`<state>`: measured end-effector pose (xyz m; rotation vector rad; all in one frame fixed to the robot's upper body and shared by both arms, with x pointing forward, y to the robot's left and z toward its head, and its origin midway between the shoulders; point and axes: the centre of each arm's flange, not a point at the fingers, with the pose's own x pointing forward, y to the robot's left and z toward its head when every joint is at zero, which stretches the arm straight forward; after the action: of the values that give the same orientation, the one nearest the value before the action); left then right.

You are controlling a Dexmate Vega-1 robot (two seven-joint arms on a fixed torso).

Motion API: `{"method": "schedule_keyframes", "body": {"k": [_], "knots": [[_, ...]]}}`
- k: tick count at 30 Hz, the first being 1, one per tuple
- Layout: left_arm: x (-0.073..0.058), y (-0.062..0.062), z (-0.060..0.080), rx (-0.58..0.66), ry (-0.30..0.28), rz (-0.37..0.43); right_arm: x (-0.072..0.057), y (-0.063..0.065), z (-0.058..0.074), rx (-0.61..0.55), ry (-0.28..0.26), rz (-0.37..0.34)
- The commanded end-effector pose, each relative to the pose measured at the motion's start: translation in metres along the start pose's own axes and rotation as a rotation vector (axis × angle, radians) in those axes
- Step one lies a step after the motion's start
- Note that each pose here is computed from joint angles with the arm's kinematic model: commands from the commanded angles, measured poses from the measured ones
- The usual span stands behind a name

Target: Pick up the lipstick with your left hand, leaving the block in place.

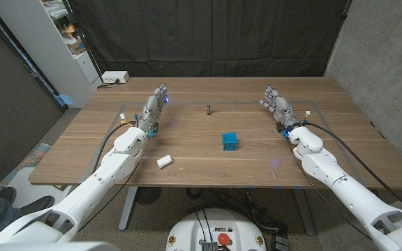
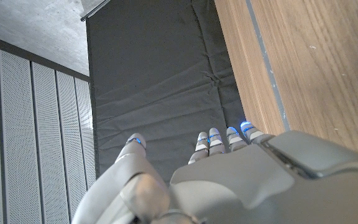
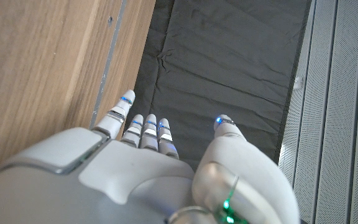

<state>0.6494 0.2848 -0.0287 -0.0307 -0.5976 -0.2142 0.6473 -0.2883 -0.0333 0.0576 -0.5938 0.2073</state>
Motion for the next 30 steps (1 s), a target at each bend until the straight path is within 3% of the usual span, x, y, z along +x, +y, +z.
{"method": "schedule_keyframes", "body": {"k": [1,30], "knots": [[-0.002,-0.001,0.005,0.039,-0.022,0.01,-0.001,0.001,0.001,0.002,-0.009,-0.001],[-0.002,0.0,0.018,0.153,-0.062,0.051,-0.001,-0.002,0.003,0.0,-0.015,-0.008]]}}
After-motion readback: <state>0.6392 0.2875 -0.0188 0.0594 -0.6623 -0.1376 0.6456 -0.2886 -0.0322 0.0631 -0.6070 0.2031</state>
